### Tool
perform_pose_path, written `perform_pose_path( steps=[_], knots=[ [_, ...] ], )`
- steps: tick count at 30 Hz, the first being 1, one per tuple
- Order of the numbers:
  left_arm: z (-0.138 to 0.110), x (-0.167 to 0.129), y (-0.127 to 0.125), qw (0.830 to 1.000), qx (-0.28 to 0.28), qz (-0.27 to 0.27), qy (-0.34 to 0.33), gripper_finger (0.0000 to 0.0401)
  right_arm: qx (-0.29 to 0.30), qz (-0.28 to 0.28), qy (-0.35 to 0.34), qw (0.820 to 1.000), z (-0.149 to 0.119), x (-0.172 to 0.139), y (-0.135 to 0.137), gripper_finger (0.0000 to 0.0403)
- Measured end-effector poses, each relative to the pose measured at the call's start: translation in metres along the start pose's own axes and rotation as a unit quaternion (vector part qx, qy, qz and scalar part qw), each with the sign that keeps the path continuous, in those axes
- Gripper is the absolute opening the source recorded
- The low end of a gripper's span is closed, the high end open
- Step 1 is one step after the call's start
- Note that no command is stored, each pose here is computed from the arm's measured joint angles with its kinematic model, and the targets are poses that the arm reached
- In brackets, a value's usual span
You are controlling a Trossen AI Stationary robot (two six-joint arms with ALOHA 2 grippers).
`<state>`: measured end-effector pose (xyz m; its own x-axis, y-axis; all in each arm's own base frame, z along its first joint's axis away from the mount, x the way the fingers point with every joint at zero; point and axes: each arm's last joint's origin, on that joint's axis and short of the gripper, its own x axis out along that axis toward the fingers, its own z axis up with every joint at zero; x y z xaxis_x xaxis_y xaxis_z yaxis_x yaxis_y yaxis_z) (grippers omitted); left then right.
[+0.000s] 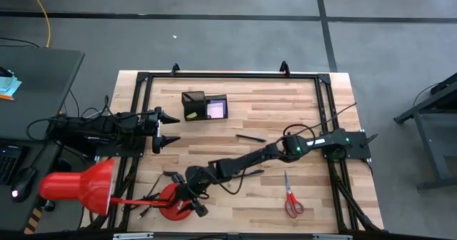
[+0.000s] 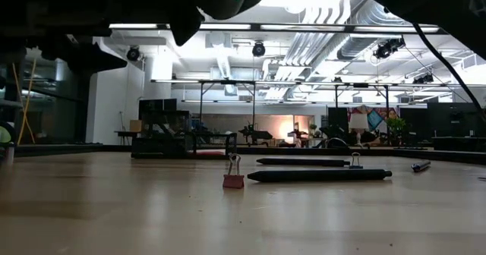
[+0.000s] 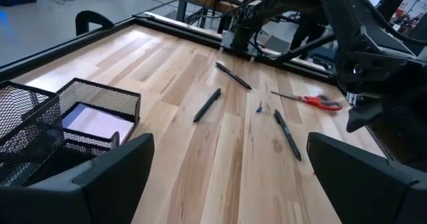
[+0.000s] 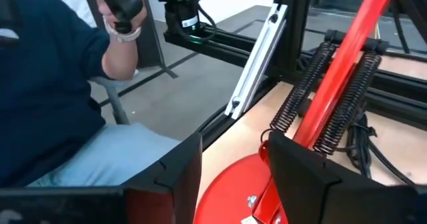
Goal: Pick and place office supplies into organizer
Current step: Put the black pen into the desk organizer
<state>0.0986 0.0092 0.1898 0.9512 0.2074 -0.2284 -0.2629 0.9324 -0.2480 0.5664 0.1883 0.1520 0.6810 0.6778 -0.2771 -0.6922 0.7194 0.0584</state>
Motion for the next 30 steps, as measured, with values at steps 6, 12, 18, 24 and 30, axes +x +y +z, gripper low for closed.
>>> perform_pose_path(
  steps=[6, 12, 18, 24, 30],
  knots=[
    [-0.002, 0.000, 0.001, 1.000, 0.002, 0.003, 0.009, 0.0379, 0.010, 0.005, 0.020, 1.000, -0.006, -0.003, -0.006, 0.0153],
    [-0.002, 0.000, 0.001, 1.000, 0.002, 0.003, 0.009, 0.0383, -0.053, 0.016, -0.012, 0.998, 0.025, -0.016, -0.004, 0.0149],
    [0.000, 0.000, 0.000, 1.000, 0.000, 0.001, -0.003, 0.0381, -0.074, 0.077, -0.059, 0.993, 0.095, -0.062, 0.000, 0.0149],
    [0.000, 0.000, 0.000, 1.000, -0.004, 0.001, -0.002, 0.0383, -0.051, 0.066, -0.092, 0.992, 0.130, -0.107, -0.025, 0.0152],
    [-0.001, 0.000, 0.000, 1.000, -0.009, -0.008, 0.007, 0.0379, -0.105, 0.037, -0.157, 0.981, 0.173, -0.159, -0.041, 0.0154]
  ],
)
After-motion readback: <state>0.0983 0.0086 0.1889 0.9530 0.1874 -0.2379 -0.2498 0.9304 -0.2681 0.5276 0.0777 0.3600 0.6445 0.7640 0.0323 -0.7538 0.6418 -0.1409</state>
